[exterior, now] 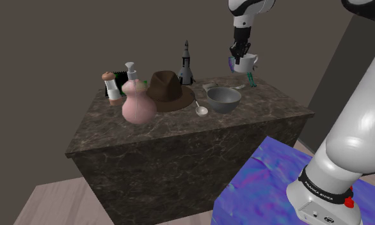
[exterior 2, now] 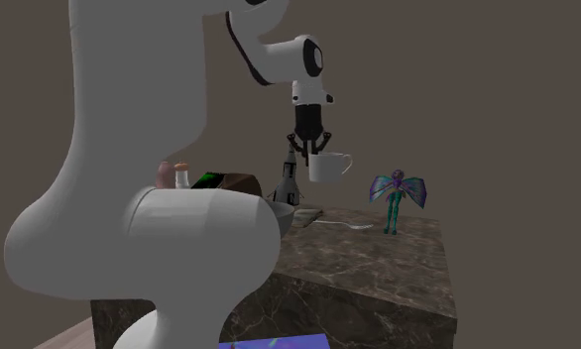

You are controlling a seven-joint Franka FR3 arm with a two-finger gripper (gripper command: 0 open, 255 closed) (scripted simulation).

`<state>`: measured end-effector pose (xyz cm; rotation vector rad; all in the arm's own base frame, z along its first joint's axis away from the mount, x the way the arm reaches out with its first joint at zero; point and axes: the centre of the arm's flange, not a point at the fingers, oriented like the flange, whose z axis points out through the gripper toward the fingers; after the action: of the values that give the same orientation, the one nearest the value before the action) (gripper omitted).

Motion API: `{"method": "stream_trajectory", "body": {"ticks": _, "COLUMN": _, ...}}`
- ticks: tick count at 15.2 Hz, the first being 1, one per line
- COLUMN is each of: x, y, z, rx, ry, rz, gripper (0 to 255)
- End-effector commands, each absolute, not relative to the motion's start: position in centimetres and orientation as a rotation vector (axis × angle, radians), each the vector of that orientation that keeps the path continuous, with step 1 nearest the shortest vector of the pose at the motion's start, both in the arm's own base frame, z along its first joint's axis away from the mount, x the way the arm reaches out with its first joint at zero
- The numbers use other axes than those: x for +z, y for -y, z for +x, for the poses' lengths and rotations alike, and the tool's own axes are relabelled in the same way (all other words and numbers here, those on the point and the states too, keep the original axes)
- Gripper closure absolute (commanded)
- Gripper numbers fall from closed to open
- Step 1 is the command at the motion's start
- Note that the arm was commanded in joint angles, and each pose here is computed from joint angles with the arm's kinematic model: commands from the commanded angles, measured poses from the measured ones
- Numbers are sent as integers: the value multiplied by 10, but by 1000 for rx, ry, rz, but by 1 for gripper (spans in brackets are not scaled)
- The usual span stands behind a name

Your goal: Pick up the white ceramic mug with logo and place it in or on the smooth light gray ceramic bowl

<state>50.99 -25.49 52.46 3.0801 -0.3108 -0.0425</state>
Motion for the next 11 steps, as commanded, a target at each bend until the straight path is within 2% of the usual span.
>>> {"method": "stream_trajectory", "body": {"ticks": 1, "x": 527, "y": 228, "z": 509, "rx": -42, "ry": 313, "rz": 3080, "gripper": 255}}
{"method": "stream_trajectory", "body": {"ticks": 11, "x": 538, "y": 97, "z": 494, "rx": -42, "ry": 313, "rz": 3080, "gripper": 255}}
